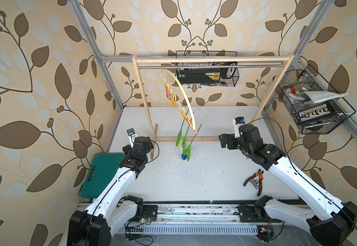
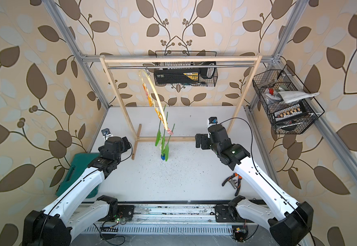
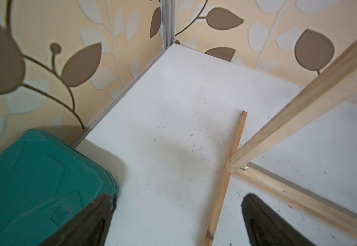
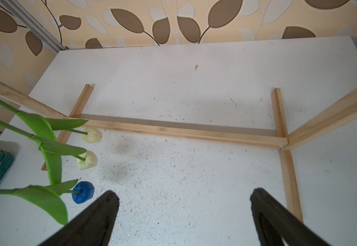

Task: Dry the flowers on a clothes hanger
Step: Reset both arms

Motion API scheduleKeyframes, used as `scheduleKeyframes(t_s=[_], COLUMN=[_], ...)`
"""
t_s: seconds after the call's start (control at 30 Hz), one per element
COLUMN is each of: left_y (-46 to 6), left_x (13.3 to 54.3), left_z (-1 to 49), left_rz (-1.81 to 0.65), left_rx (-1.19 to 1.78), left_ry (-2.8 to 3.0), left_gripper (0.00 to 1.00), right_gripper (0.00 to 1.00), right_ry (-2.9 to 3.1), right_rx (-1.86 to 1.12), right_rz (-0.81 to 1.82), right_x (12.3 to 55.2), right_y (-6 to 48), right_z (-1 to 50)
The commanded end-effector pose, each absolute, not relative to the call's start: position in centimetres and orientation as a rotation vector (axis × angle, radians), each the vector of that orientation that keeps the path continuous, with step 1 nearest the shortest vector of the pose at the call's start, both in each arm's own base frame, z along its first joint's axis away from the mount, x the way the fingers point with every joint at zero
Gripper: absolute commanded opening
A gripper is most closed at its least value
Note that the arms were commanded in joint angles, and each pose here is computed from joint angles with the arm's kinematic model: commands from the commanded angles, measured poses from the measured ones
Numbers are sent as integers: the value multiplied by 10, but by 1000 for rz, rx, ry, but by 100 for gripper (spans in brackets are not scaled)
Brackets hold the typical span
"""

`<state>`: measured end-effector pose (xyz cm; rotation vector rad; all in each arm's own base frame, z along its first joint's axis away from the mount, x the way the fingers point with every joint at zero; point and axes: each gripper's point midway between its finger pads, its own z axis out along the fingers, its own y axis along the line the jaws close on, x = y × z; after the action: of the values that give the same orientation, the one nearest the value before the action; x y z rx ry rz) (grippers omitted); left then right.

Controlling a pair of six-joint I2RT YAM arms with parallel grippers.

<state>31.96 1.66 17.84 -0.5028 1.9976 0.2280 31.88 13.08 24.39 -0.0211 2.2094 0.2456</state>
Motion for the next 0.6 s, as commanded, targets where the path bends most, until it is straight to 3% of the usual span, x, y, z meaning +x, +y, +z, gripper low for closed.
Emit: scheduleKeyframes(t_s=[0.0, 0.27, 0.57], left_y=[36, 33, 32], left_x=[330, 344, 349], left_z=[197, 174, 125], left_rz=[357, 335, 312], left_rx=[-513, -376, -306], left_ry=[1887, 1840, 1890], left_gripper=[99, 99, 99], right_gripper=[99, 99, 98], right_ry=[2249, 2160, 1977], right_rx=[-42, 106, 12], right_rz=[208, -3, -320], right_x=[327, 357, 380], right_y=[127, 61, 13], right_z=[229, 210, 161])
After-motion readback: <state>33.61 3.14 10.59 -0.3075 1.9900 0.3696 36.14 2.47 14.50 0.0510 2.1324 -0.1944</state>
